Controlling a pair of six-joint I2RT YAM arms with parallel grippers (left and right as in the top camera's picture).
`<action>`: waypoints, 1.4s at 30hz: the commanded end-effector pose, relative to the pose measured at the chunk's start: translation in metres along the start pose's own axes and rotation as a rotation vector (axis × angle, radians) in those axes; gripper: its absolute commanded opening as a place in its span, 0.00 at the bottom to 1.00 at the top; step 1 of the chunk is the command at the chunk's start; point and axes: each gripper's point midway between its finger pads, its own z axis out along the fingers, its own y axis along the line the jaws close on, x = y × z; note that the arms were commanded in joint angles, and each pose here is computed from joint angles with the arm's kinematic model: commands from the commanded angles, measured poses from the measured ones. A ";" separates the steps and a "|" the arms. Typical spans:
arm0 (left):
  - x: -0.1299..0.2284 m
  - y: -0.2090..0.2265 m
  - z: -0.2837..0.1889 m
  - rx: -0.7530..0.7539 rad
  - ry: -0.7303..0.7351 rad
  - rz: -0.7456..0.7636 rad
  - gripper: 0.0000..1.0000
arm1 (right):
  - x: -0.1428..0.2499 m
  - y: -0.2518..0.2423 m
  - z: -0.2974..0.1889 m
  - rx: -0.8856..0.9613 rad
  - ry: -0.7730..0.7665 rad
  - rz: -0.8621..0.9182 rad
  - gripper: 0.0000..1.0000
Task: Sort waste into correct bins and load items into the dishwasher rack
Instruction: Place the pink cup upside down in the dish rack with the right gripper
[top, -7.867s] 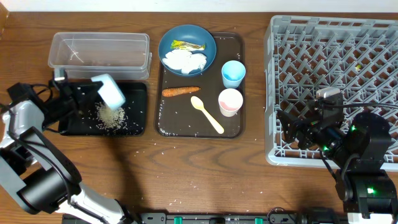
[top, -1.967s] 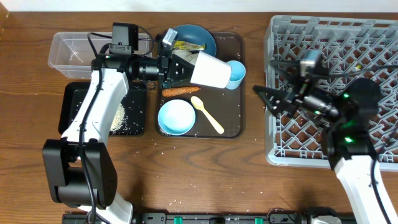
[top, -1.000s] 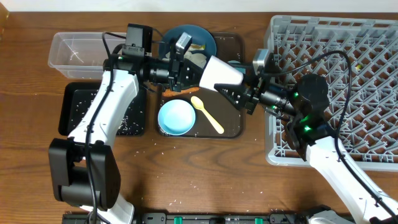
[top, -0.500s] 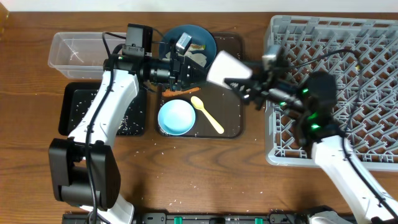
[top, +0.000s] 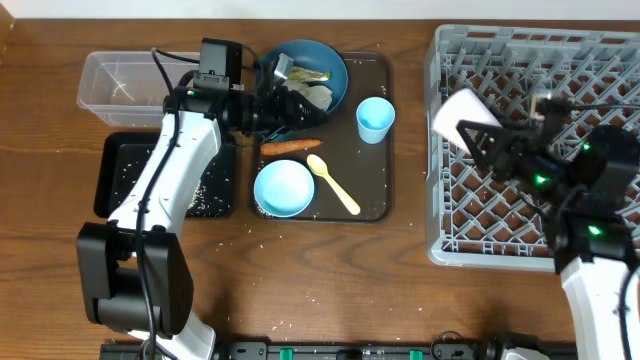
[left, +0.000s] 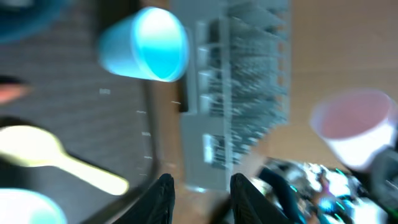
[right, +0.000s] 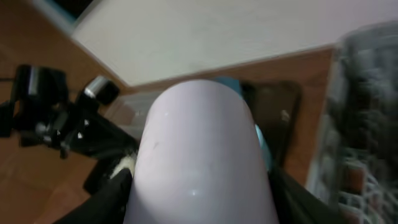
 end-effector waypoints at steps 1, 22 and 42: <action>-0.013 0.034 -0.007 -0.208 -0.084 -0.003 0.33 | -0.026 -0.003 -0.024 0.181 -0.048 -0.109 0.33; -0.005 0.106 -0.037 -0.628 -0.135 -0.089 0.33 | 0.069 -0.063 -0.065 0.698 0.516 0.021 0.33; -0.003 0.106 -0.037 -0.631 -0.127 -0.094 0.33 | 0.128 -0.116 -0.011 0.747 0.821 0.062 0.38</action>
